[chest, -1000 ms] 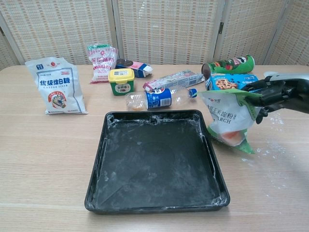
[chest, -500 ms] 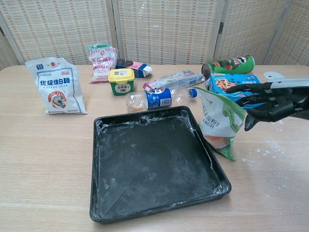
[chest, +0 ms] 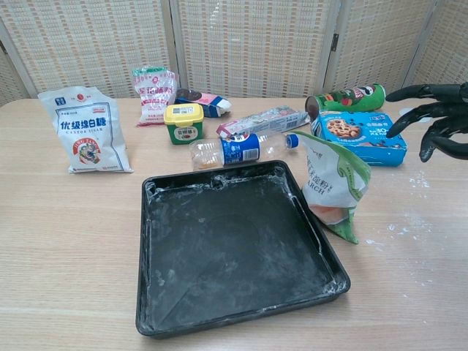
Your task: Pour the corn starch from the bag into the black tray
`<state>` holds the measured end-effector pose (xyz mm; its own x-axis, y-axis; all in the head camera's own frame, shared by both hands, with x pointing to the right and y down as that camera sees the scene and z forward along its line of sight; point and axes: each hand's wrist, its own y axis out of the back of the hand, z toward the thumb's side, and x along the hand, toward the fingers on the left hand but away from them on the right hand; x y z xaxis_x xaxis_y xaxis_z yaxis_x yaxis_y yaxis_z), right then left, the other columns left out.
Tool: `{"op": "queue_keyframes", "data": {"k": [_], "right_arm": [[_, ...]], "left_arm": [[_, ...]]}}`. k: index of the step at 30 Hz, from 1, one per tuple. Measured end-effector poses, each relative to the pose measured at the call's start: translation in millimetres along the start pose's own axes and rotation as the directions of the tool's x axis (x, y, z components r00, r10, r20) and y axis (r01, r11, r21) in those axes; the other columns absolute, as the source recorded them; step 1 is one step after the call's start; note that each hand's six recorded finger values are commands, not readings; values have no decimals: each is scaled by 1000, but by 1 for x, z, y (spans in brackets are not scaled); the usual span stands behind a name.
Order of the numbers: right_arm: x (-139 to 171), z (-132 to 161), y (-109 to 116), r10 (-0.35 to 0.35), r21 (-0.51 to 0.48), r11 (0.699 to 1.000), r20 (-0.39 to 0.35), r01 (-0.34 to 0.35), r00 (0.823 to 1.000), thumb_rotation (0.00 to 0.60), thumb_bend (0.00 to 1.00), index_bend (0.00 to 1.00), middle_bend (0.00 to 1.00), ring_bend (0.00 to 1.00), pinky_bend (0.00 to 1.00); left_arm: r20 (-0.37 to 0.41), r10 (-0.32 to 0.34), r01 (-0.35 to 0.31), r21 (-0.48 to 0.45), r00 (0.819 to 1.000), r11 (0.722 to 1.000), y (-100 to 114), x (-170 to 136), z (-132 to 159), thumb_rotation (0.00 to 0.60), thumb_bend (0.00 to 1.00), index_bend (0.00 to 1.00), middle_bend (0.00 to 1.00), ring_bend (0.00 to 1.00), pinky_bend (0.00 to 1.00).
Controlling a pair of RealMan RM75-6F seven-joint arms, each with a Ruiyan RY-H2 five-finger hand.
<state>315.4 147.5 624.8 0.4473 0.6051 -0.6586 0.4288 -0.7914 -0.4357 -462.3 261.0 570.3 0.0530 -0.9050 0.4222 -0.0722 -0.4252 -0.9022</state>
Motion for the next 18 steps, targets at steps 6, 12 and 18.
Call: {"op": "queue_keyframes", "data": {"k": [6,12,18], "right_arm": [[-5,-21,13,-38,176,984,50,28,998,600,311,64,228,321,209],[-35,-36,11,-33,356,934,81,3,996,600,217,83,147,237,108],[-71,-28,-15,25,409,911,59,-47,998,600,196,78,134,231,105]], "left_arm": [[5,-3,3,0,1000,1000,0,1,3,600,459,233,145,183,22],[16,-6,6,1,1000,1000,-2,2,8,600,459,248,148,193,23],[18,-4,4,5,1000,1000,0,2,10,600,458,248,148,194,22]]}}
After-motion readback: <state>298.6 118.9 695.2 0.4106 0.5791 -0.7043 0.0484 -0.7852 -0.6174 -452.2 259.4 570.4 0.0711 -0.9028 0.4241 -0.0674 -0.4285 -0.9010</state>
